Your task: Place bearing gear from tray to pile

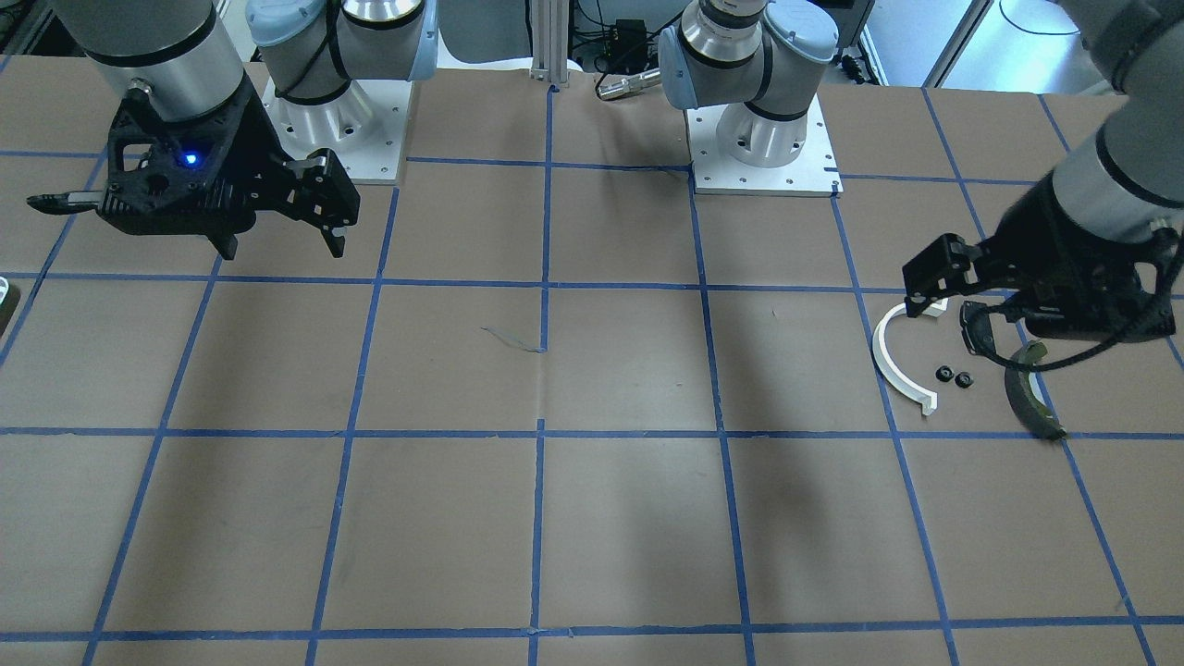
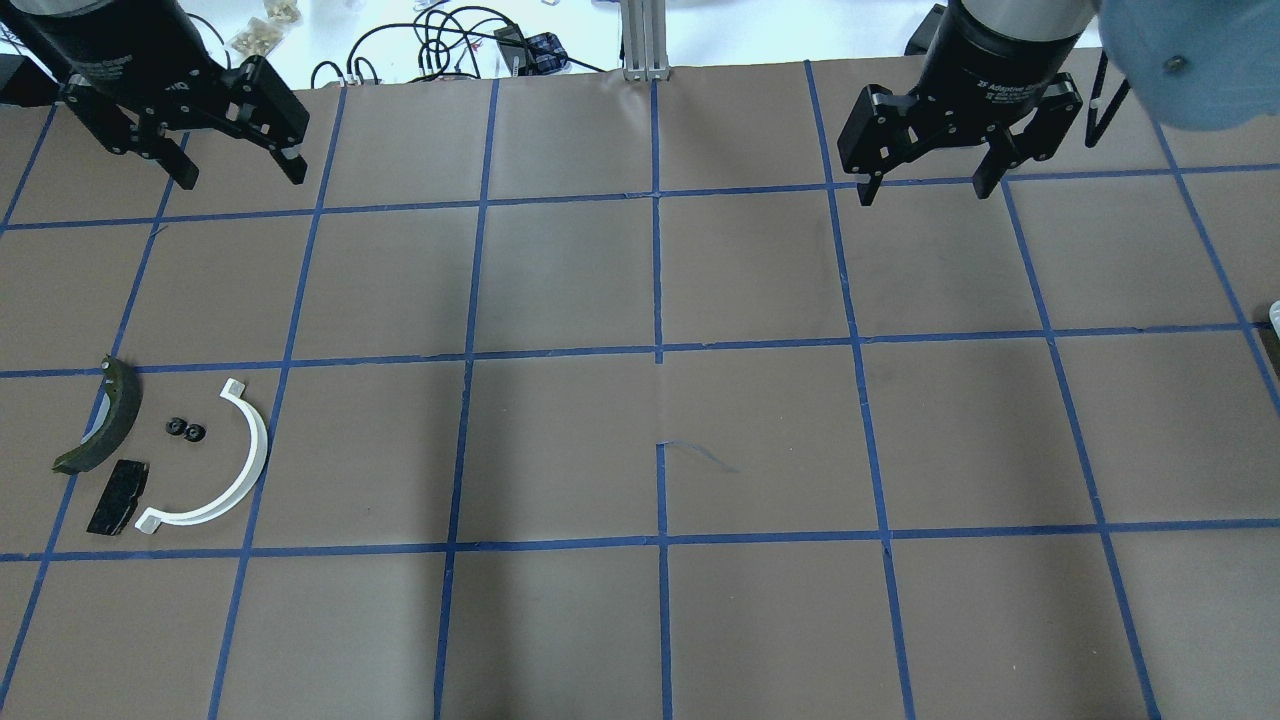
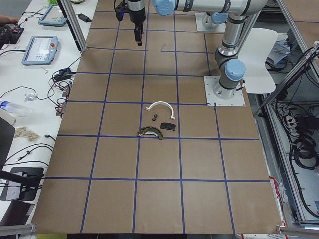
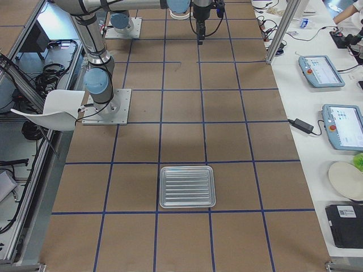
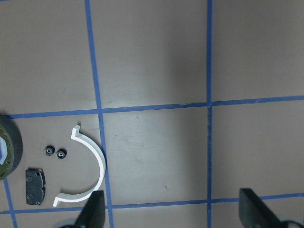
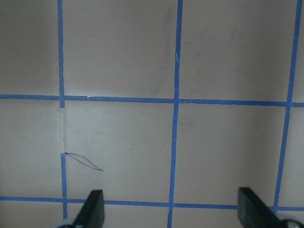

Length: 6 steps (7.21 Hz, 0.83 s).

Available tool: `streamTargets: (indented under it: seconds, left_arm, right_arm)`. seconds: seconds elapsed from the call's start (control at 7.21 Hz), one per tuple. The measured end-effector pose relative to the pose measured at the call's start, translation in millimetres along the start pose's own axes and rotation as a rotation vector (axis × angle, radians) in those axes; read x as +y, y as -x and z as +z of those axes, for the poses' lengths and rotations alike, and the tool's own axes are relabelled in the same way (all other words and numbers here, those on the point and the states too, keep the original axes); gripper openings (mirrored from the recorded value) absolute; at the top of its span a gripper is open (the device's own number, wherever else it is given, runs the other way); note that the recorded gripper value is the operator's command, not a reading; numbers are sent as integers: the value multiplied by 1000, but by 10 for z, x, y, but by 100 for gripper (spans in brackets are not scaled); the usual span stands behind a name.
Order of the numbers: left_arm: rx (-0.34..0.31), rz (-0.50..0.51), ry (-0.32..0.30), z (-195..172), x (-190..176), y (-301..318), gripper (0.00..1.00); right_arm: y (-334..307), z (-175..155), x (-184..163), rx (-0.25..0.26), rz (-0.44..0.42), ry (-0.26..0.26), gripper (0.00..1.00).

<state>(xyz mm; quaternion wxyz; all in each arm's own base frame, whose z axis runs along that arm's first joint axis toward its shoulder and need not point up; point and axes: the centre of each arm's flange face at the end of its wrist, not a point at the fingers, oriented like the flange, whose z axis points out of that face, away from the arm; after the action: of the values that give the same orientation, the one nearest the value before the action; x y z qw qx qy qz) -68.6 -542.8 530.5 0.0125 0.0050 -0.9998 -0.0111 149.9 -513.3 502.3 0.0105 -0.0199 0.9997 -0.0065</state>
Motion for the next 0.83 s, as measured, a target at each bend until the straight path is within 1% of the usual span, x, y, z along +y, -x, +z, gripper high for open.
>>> streamTargets:
  seconds: [0.14,0.42,0.83]
  left_arm:
    - [10,-27,-3,-13,80,-142,100]
    - [14,-2,21,164,241,-454,100]
    - [11,12,19,232,441,-634,100]
  right_arm:
    - [-1,2,2,0,0,2,100]
    - [-2,10,5,2,3,5,100]
    - [-1,13,7,1,5,7,100]
